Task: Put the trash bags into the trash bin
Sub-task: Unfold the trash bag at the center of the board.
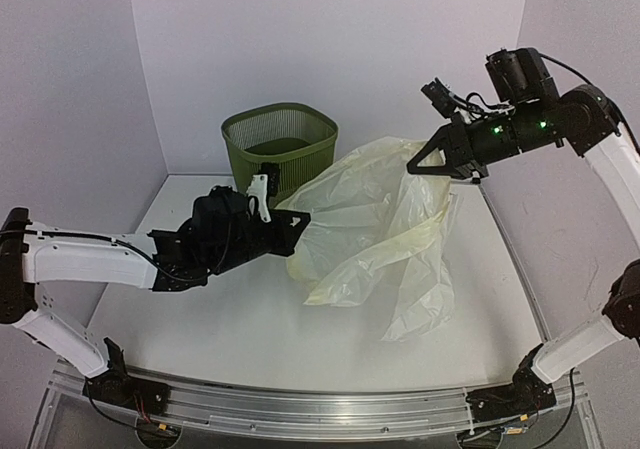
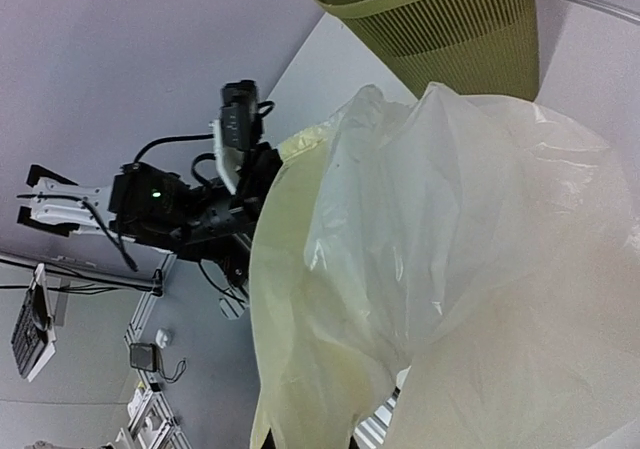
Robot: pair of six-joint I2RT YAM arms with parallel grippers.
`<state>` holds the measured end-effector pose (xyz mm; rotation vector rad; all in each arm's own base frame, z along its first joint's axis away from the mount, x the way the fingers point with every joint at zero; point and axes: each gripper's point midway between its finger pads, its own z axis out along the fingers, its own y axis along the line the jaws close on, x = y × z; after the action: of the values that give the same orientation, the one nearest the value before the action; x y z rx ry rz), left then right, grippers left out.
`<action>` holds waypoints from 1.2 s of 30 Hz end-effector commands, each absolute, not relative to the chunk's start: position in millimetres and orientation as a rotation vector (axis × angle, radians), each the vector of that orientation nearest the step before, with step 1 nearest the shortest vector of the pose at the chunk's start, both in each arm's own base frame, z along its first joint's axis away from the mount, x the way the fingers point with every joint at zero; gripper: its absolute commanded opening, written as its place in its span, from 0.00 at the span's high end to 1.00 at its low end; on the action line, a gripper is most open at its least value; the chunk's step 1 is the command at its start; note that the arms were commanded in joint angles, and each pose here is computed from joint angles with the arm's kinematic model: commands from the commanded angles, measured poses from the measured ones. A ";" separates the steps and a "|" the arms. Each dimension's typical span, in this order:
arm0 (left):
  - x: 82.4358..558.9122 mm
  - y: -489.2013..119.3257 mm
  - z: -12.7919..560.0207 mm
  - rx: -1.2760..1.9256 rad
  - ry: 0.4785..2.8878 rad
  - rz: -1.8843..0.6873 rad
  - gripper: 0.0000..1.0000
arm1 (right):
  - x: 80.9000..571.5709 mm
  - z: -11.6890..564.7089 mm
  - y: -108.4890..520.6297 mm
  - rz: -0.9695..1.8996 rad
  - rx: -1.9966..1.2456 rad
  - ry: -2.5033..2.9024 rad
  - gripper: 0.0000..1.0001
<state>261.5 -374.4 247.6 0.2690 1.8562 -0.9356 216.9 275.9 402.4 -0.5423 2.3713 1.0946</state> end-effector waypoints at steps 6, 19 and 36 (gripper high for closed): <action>260.5 -355.2 394.2 0.304 1.572 -0.891 1.00 | 319.3 369.0 192.6 0.149 -0.276 2.294 1.00; 278.4 -355.5 276.1 0.354 1.919 -0.687 0.00 | 279.8 387.7 257.2 0.689 -0.459 2.306 1.00; 253.7 -343.2 241.7 0.402 1.827 -1.250 0.00 | 233.4 433.1 283.7 1.079 -0.576 2.237 1.00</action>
<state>273.5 -320.6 182.1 0.3390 2.0492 -0.9521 253.7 283.0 400.2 -0.5419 2.3296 0.9541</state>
